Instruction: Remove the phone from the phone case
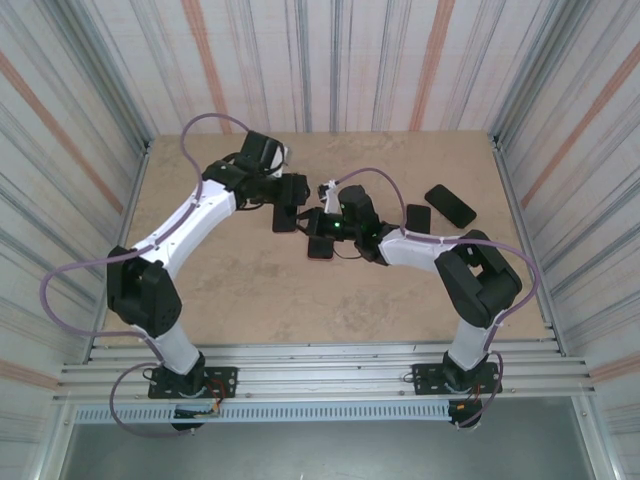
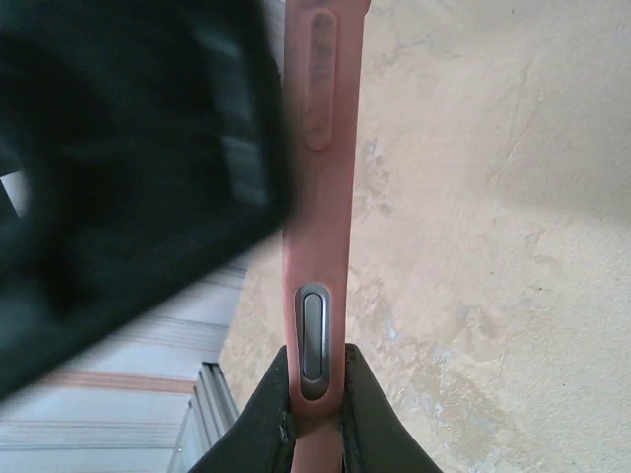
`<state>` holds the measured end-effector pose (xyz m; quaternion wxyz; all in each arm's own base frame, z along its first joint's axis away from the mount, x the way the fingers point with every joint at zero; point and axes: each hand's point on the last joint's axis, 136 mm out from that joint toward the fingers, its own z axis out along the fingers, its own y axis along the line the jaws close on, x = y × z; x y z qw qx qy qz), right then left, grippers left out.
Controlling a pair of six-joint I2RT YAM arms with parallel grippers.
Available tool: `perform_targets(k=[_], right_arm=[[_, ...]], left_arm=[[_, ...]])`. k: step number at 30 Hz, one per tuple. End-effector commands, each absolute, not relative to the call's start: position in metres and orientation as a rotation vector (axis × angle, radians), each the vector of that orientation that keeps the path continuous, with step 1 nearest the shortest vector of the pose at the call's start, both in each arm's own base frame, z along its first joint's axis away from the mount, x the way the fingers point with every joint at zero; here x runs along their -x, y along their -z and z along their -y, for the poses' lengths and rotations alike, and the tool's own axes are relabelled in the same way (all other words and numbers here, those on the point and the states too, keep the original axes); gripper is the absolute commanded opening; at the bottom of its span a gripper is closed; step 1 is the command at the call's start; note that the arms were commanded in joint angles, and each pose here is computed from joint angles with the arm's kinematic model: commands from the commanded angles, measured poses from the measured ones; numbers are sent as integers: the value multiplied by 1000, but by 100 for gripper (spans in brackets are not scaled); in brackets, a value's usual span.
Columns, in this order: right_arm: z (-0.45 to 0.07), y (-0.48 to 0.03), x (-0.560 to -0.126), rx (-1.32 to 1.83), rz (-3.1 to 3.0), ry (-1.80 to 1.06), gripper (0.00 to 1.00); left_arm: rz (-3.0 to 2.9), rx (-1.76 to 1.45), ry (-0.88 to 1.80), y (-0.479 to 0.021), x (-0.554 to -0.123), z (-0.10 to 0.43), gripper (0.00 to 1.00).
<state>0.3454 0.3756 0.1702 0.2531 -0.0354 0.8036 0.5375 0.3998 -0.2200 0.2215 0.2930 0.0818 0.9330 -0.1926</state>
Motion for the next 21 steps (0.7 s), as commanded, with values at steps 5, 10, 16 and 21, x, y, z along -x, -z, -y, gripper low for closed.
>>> perform_targets(k=[5, 10, 16, 21], right_arm=[[-357, -240, -352, 115, -1990, -1614, 1], [-350, -264, -345, 166, -1941, -1722, 1], [-349, -284, -338, 214, -1897, -1839, 2], [-344, -293, -342, 166, -1845, -1938, 2]], left_arm=[[-2364, -163, 821, -268, -405, 199, 99], [-2328, -104, 952, -278, -418, 192, 97], [-2200, -150, 1157, -305, -427, 201, 88], [-2196, -192, 1284, -309, -426, 213, 80]])
